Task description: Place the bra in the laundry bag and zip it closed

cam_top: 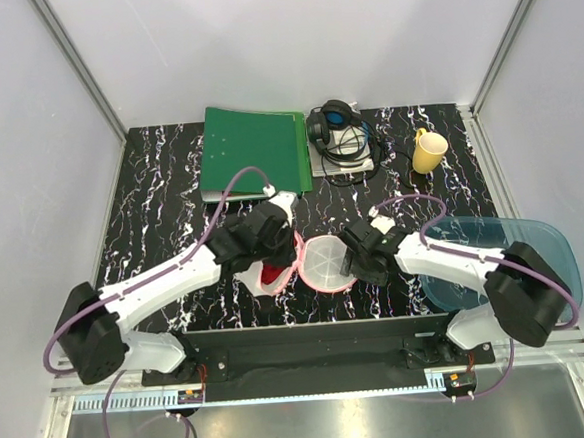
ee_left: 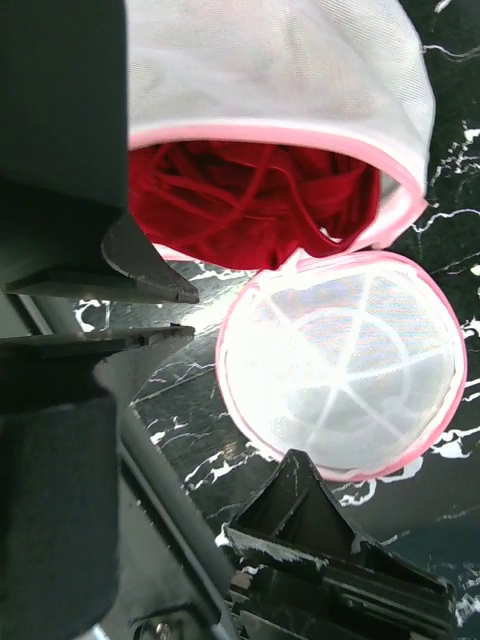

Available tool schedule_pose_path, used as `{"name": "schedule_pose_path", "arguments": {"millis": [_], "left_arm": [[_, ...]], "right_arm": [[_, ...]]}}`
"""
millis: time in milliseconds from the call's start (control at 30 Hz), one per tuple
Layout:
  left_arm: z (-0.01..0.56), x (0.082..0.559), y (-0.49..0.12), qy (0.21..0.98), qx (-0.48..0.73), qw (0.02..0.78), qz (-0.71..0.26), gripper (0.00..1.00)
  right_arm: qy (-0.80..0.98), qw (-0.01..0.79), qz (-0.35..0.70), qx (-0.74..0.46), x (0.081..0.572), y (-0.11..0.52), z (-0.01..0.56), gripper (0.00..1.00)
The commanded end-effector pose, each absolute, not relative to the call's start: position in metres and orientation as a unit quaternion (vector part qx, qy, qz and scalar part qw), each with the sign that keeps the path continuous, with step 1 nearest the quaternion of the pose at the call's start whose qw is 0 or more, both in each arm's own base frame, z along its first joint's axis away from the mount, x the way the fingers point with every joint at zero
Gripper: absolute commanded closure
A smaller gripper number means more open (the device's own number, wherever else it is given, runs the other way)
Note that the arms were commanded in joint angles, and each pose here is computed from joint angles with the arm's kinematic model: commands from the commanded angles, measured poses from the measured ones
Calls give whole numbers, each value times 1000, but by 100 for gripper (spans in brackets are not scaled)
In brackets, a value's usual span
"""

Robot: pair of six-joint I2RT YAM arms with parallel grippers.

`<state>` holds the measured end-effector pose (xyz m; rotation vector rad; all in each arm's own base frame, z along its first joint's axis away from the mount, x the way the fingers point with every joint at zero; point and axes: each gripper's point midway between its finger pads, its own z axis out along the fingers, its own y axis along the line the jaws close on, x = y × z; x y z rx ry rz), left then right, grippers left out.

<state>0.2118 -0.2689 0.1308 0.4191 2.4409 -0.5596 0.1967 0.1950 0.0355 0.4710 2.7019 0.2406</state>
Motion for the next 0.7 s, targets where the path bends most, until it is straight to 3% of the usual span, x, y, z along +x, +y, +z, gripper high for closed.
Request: {"name": "schedule_pose_path", "arguments": {"millis": [0, 200, 400, 433, 533, 567, 600, 667], "left_arm": [[146, 230, -286, 904, 176, 333, -203, 81], [116, 233, -283, 916, 182, 316, -165, 82], [90, 232, -280, 925, 191, 298, -141, 83], [84, 235, -274, 927, 188, 302, -123, 83], [74, 240, -268, 928, 187, 305, -103, 83], [68, 241, -267, 931, 188, 299, -97, 84], [65, 242, -267, 931, 188, 297, -94, 84], [56, 246, -266, 935, 187, 290, -86, 85]], "right_arm": [[958, 213, 37, 188, 207, 182, 25, 34], [959, 214, 27, 182, 215, 188, 14, 39], [956, 213, 28, 198, 210, 182, 11, 60], [955, 220, 35, 195, 210, 182, 17, 69], [952, 237, 52, 185, 209, 179, 31, 82], [952, 241, 56, 183, 209, 178, 35, 94], [953, 243, 53, 174, 206, 174, 39, 100], [950, 256, 72, 165, 205, 174, 56, 100]]}}
